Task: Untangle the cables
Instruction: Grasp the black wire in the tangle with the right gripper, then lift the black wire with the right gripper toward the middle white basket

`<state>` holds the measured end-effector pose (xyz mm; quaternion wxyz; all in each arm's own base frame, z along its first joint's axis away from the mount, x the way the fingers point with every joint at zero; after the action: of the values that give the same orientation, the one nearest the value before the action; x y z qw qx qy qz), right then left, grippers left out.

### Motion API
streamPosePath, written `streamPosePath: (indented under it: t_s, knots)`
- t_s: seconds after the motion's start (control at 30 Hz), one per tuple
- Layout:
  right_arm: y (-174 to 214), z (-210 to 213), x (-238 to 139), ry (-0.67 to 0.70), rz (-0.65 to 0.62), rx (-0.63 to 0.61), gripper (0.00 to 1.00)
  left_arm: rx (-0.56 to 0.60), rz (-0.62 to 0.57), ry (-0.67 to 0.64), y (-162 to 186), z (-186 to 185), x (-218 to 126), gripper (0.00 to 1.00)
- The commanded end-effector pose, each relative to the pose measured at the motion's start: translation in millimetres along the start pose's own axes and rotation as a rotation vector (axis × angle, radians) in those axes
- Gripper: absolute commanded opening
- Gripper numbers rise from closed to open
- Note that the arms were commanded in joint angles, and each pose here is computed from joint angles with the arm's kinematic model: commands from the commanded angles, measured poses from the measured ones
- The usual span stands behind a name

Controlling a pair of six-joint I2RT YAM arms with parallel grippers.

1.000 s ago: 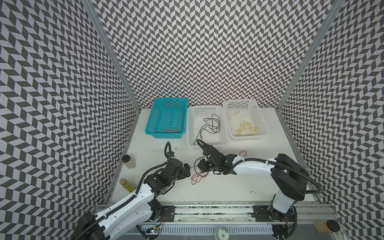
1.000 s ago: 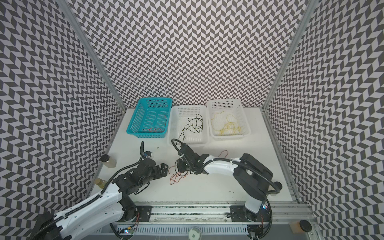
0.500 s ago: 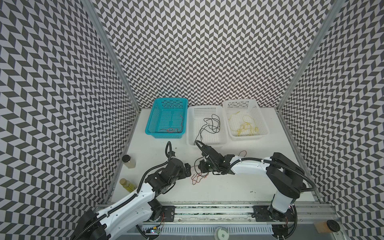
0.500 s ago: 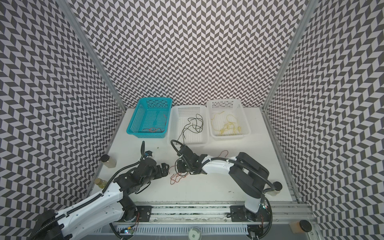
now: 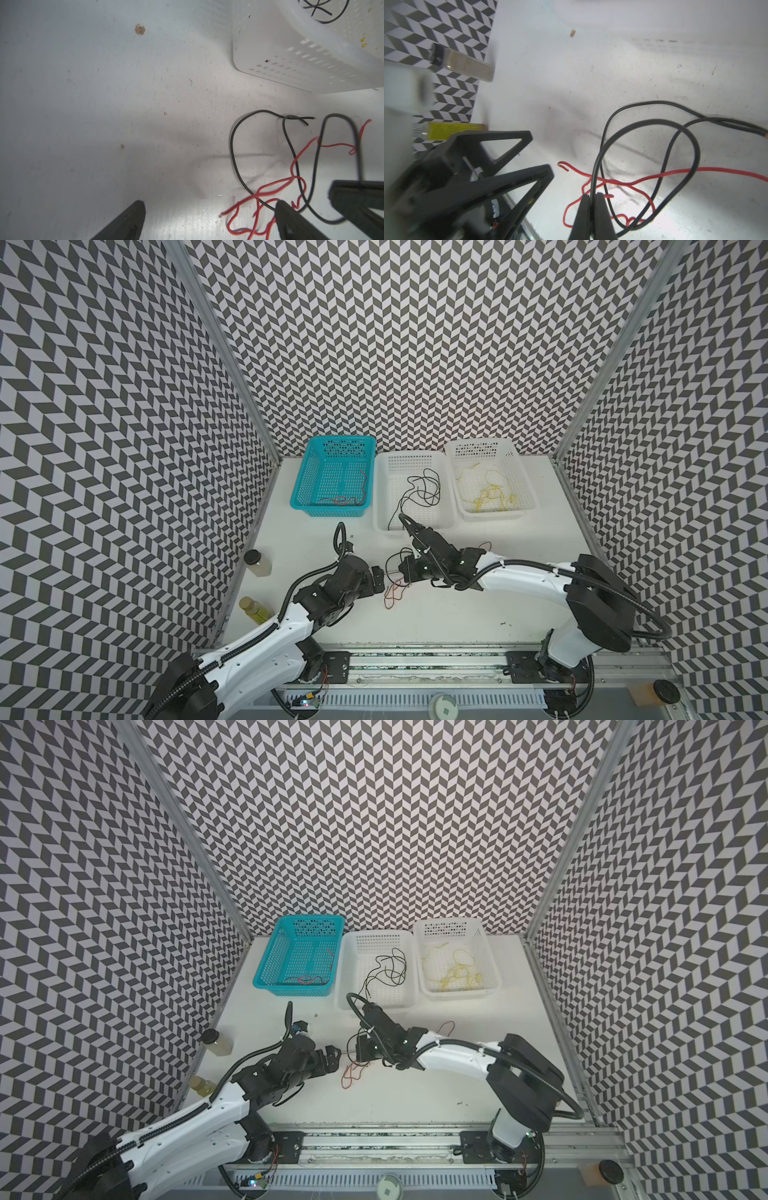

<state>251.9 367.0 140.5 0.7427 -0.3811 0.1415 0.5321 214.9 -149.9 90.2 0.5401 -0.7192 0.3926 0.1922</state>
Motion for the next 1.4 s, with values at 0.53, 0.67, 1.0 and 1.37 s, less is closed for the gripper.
streamPosePath:
  t_s: [0.53,0.67,1.0,1.37]
  knots:
    - [-48,94,-141,-0.273,-0.224,-0.246,0.00,0.024,-0.017,0.042,-14,-17,-1,0.98]
    - [-59,114,-171,-0.316,-0.278,-0.289,0.00,0.035,-0.022,0.052,-19,-22,-2,0.98]
    - [-87,154,-228,-0.332,-0.353,-0.370,0.00,0.059,-0.020,0.058,-26,-29,-1,0.98]
    - [-119,203,-290,-0.378,-0.455,-0.439,0.00,0.066,-0.014,0.056,-20,-27,-1,0.98]
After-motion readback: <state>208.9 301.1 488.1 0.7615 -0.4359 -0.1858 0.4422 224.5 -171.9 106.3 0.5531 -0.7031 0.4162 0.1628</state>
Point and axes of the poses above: each gripper's point midway between its finger pads, its own x axis out along the fingers, its own z axis along the line the jaws close on, y = z × x, the point moved 1 cm from there along -x, back along the fingers, and after that the axes turned 9 degrees about x, right-handed, at the moved point
